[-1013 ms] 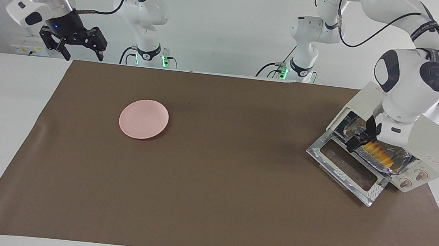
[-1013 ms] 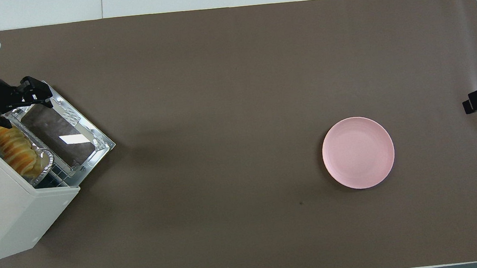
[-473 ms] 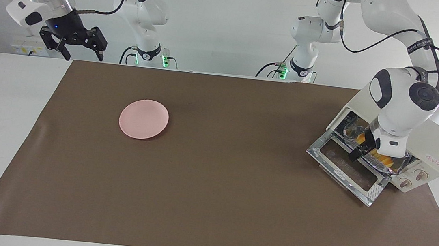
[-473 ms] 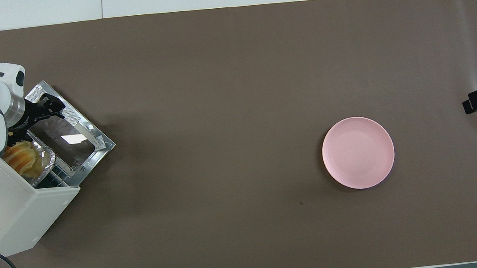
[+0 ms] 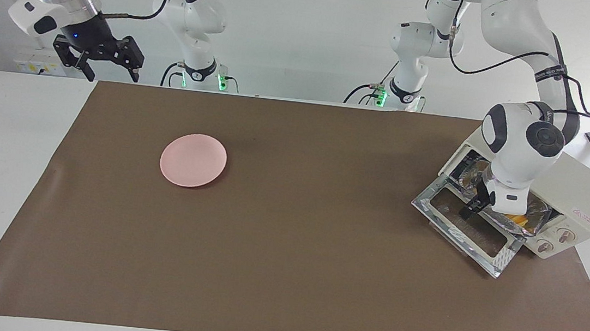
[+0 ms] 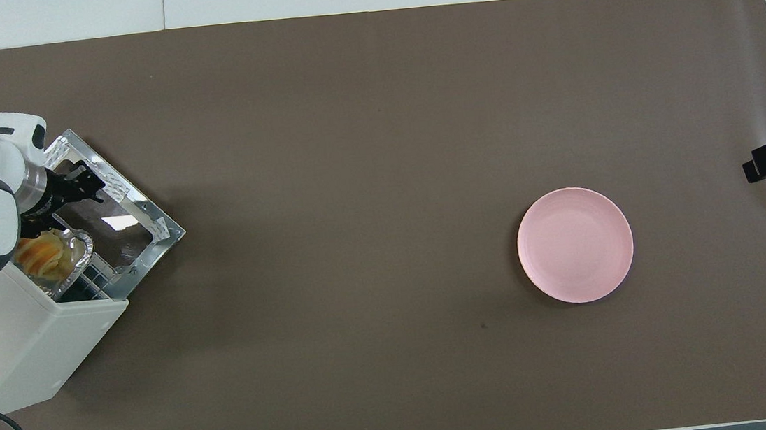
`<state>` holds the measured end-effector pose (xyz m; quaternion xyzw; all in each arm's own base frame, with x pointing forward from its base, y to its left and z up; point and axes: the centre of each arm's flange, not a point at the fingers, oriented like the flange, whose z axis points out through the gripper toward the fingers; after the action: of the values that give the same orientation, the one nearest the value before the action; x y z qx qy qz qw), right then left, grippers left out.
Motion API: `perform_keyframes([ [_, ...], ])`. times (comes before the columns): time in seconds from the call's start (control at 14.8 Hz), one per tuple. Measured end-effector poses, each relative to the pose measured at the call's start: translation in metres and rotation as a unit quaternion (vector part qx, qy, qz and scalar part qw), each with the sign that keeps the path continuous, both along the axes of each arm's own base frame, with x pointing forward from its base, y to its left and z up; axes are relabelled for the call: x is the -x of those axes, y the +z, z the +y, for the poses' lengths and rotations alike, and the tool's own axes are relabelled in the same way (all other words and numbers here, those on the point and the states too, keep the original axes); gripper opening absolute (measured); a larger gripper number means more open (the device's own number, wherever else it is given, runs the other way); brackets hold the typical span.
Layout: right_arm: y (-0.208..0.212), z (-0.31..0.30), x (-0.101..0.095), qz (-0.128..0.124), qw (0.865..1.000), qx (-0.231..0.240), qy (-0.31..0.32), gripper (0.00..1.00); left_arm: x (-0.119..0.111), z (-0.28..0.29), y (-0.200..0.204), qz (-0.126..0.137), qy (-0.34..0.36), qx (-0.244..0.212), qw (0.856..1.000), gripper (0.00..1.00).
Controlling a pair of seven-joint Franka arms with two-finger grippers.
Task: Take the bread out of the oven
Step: 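Reach into the toaster oven and grasp the foil tray with the left gripper, then pull the foil tray out and set it on the table with the left gripper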
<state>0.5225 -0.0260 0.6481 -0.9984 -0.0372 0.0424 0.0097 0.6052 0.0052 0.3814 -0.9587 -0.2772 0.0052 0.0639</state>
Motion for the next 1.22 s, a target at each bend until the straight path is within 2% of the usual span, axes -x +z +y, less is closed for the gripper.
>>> perform_keyframes([
  [0.34,0.000,0.001,0.000,0.000,1.000,0.000,0.001,1.00,0.001,-0.002,0.004,-0.003,-0.003,0.000,1.000,0.04],
  [0.47,0.000,0.001,0.000,0.000,1.000,0.000,0.001,1.00,-0.003,-0.031,0.013,-0.012,-0.031,0.002,0.999,0.02],
  [0.68,0.003,0.001,0.002,-0.003,1.000,0.000,0.001,1.00,0.000,-0.150,0.036,-0.039,-0.116,0.018,0.992,0.02],
  [0.81,0.005,0.001,0.003,-0.005,1.000,0.001,0.001,1.00,0.027,-0.250,0.046,-0.047,-0.184,0.033,0.981,0.02],
  [0.95,0.006,0.001,0.003,-0.005,1.000,0.001,0.001,1.00,0.069,-0.337,0.051,-0.049,-0.244,0.049,0.967,0.02],
  [1.08,0.006,0.001,0.003,-0.005,1.000,0.001,0.000,1.00,0.101,-0.392,0.049,-0.055,-0.285,0.060,0.955,0.02],
  [1.22,0.006,0.000,0.003,-0.005,1.000,0.001,0.000,1.00,0.117,-0.419,0.032,-0.047,-0.308,0.060,0.948,0.02],
])
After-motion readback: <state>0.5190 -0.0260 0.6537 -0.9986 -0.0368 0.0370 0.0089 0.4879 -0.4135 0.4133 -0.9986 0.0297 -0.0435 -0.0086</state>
